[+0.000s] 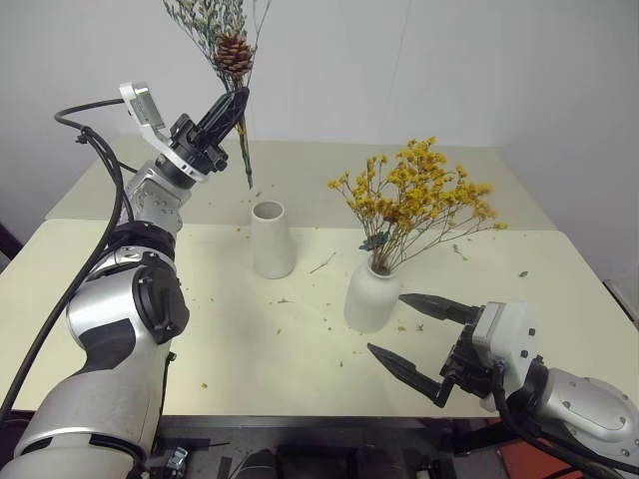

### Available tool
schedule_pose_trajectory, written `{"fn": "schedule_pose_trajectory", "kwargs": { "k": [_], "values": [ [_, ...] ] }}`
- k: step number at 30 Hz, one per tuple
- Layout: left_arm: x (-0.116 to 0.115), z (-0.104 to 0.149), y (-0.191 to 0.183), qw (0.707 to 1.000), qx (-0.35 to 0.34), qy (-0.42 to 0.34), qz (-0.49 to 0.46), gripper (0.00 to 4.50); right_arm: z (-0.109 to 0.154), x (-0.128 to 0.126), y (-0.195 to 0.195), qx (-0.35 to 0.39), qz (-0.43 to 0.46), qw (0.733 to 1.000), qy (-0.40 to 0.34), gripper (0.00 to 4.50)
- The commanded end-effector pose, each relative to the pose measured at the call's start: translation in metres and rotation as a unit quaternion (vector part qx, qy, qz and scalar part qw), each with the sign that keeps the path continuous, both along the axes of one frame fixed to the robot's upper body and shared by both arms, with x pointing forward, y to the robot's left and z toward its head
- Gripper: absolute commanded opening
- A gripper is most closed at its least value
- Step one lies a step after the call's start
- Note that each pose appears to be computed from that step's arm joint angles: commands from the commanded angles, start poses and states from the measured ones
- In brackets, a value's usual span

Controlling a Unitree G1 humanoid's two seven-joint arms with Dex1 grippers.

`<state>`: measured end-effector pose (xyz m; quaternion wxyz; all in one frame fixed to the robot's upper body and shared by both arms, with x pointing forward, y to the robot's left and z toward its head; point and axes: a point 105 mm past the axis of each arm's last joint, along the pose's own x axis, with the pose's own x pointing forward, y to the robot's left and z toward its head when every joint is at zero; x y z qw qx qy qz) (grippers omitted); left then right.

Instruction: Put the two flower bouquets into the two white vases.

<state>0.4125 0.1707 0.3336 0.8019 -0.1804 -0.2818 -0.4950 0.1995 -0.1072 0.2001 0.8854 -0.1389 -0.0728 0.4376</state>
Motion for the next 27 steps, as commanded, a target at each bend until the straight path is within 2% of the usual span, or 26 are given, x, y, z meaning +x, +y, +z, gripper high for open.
{"fn": "schedule_pose_trajectory", "kwargs": {
  "k": [1,10,27],
  "values": [
    [0.003,-0.002,0.003,1.0,-0.015,0.016,0.006,0.02,0.008,-0.006,0.007,0.006,0.008,1.0,-0.019,4.5],
    [0.01,-0.019,0.004,0.998,-0.01,0.051,0.023,0.02,0.008,-0.007,0.008,0.003,-0.001,1.0,-0.023,4.5],
    [0.016,-0.035,0.003,0.996,-0.019,0.058,0.06,0.02,0.002,-0.013,0.005,0.002,0.001,1.0,-0.012,4.5]
  ]
}}
